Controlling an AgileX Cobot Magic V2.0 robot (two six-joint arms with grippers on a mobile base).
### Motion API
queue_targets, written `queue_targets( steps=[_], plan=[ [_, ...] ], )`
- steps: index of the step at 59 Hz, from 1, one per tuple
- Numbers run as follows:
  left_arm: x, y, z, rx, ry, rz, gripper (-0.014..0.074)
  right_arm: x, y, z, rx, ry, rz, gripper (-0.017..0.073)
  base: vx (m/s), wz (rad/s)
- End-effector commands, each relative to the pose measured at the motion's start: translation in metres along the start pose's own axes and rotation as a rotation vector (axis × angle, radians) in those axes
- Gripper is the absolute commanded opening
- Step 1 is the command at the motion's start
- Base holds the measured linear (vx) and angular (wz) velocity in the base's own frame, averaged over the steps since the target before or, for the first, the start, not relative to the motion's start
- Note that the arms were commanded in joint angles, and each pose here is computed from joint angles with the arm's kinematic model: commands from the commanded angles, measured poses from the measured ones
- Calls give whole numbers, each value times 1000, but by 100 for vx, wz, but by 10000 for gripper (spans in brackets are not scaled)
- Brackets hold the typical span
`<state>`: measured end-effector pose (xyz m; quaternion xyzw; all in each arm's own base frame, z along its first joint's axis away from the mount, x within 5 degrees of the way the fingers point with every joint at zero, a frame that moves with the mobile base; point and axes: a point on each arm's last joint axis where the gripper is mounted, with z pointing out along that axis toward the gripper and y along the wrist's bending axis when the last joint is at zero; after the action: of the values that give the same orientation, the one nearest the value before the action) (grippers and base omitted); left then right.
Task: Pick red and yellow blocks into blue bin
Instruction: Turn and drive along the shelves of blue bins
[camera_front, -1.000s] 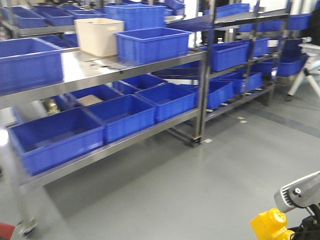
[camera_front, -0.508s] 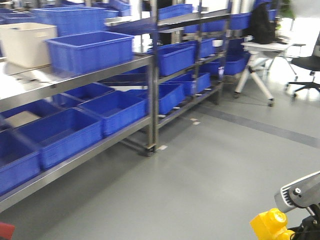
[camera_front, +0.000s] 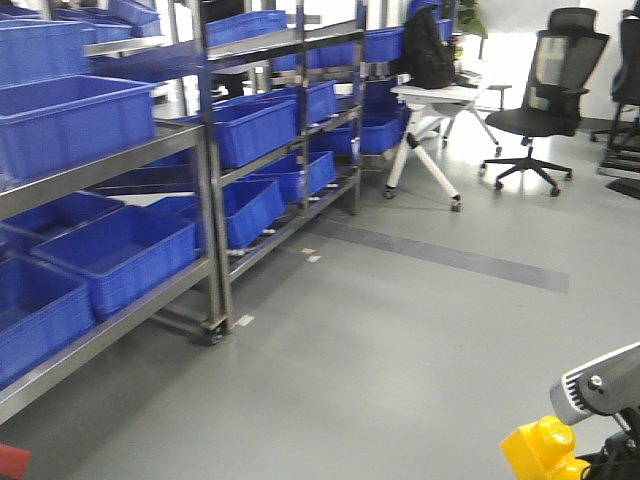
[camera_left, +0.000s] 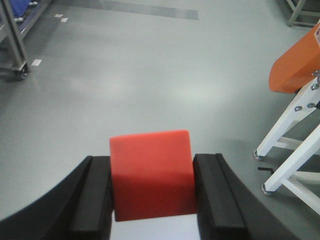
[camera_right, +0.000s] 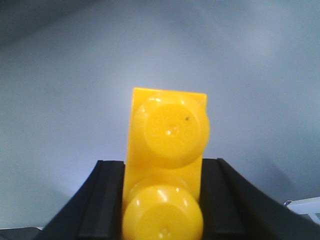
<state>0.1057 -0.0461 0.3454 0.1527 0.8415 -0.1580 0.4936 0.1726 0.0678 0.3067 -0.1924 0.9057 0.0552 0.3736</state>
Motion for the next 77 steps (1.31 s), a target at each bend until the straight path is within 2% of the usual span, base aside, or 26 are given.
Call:
queue_targets(
  steps=[1,43,77],
  plan=[
    [-14,-2,-6,4,-101,-12,245,-14,-1,-10,11,-107,-12,228,38,-25],
    [-14,-2,-6,4,-100,-12,245,-14,-1,-10,11,-107,-12,228,40,-16],
    [-14,-2,-6,4,-100,-12,244,-14,-1,-10,11,-107,-12,228,42,6]
  ],
)
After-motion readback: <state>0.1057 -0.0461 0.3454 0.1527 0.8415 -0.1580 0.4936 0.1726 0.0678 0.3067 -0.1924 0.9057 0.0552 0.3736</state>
